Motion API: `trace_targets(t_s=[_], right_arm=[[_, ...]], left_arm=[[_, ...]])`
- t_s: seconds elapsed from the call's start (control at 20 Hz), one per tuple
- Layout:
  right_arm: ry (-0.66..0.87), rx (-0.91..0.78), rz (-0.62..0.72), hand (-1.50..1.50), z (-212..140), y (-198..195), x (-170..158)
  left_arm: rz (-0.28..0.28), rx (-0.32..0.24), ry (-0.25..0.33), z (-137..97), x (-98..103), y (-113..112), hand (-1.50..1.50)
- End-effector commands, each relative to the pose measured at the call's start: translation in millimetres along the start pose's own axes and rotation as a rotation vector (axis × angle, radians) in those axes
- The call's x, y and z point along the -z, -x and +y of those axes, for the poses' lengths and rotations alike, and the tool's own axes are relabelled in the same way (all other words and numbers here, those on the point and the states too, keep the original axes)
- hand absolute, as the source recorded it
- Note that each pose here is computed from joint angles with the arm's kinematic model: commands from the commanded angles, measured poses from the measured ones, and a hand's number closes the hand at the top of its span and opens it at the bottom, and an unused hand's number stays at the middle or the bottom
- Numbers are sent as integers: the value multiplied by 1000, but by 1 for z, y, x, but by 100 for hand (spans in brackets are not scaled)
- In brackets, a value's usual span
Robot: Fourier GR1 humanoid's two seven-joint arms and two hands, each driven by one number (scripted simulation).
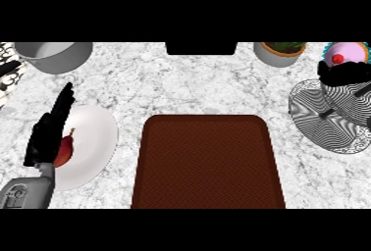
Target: Pick the cupcake from the tray and place it in the tiered basket
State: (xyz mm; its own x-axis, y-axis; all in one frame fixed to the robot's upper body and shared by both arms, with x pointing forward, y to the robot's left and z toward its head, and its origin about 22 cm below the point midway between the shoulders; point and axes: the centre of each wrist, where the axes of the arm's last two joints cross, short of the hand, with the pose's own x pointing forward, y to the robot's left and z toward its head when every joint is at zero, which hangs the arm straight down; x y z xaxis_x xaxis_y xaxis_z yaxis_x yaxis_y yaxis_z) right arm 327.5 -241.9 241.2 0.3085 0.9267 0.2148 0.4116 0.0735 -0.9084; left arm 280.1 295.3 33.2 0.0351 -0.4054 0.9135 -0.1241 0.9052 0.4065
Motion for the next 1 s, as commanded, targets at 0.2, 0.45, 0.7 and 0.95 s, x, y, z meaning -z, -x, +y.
trace_targets(t_s=[0.2, 0.45, 0.7, 0.95], right_arm=[[1, -100, 17, 150, 3, 65, 47], [-74, -100, -27, 150, 39, 96, 42], [-176, 19, -36, 150, 37, 91, 56], [-305, 153, 88, 150, 49, 118, 61]], left_arm=[[-7, 3, -3, 14, 2, -11, 0], [-5, 3, 1, -7, -6, -3, 0], [-11, -3, 13, 17, 10, 3, 0], [-12, 5, 9, 15, -4, -5, 0]])
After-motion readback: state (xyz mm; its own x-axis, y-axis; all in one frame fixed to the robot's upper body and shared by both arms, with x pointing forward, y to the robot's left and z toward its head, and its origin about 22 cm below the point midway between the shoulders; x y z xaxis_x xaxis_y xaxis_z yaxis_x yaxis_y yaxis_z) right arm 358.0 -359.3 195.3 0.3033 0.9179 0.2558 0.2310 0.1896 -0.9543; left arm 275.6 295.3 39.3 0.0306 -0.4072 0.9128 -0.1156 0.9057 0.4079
